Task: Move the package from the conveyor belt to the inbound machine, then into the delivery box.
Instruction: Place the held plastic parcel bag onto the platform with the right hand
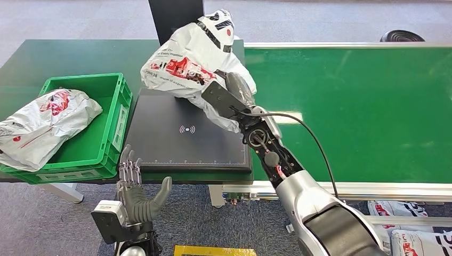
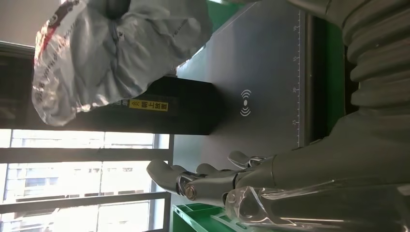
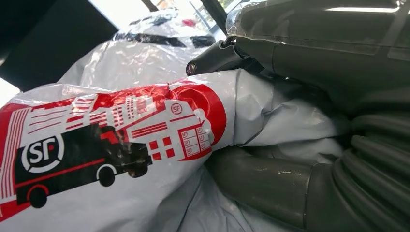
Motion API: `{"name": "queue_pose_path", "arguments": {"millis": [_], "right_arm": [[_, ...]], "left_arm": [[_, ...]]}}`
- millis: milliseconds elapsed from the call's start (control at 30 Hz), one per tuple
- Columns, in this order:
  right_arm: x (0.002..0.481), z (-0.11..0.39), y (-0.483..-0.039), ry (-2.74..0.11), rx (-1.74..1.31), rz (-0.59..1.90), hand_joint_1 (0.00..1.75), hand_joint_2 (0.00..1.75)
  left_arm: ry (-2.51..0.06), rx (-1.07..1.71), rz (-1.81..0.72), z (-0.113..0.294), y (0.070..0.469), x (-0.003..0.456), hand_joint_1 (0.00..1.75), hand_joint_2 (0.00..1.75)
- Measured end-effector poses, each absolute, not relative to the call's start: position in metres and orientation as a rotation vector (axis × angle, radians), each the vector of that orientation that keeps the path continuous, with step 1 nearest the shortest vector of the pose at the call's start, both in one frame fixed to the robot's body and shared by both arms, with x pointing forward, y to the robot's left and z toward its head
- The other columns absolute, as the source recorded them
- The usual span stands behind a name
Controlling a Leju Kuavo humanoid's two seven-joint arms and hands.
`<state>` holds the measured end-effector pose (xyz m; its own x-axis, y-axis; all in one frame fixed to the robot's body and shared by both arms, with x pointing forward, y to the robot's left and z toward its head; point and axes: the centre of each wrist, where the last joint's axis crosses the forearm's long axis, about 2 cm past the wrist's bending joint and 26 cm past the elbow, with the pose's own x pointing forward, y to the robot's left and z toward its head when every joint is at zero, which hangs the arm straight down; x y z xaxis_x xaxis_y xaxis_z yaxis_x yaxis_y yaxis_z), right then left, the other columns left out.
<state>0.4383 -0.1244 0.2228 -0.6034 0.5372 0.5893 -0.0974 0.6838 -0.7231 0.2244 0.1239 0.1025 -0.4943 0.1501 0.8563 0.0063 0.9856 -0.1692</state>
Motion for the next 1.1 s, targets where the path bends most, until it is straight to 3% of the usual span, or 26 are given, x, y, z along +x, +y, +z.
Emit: {"name": "queue_pose_path", "arguments": {"millis": [333, 733, 767, 900, 1100], "right_arm": [[0.432, 0.225, -0.097, -1.993, -0.284, 1.015, 1.75, 1.75], [0.436, 0.228, -0.097, -1.96, -0.252, 1.03, 1.75, 1.75], [0.436, 0.227, -0.097, -1.96, -0.245, 1.03, 1.68, 1.75], [0.436, 0.225, -0.097, -1.952, -0.236, 1.037, 0.0, 1.75], [0.435, 0.222, -0.098, -1.933, -0.236, 1.043, 0.0, 1.75]], "left_arm": [[-2.09, -0.108, 0.178, 0.105, 0.122, 0.229, 0.0, 1.75], [-2.086, -0.108, 0.178, 0.105, 0.122, 0.231, 0.0, 1.75], [-2.086, -0.106, 0.179, 0.105, 0.122, 0.231, 0.0, 1.75], [-2.085, -0.097, 0.184, 0.104, 0.123, 0.231, 0.0, 1.75], [-2.084, -0.095, 0.187, 0.104, 0.123, 0.231, 0.0, 1.75]]}}
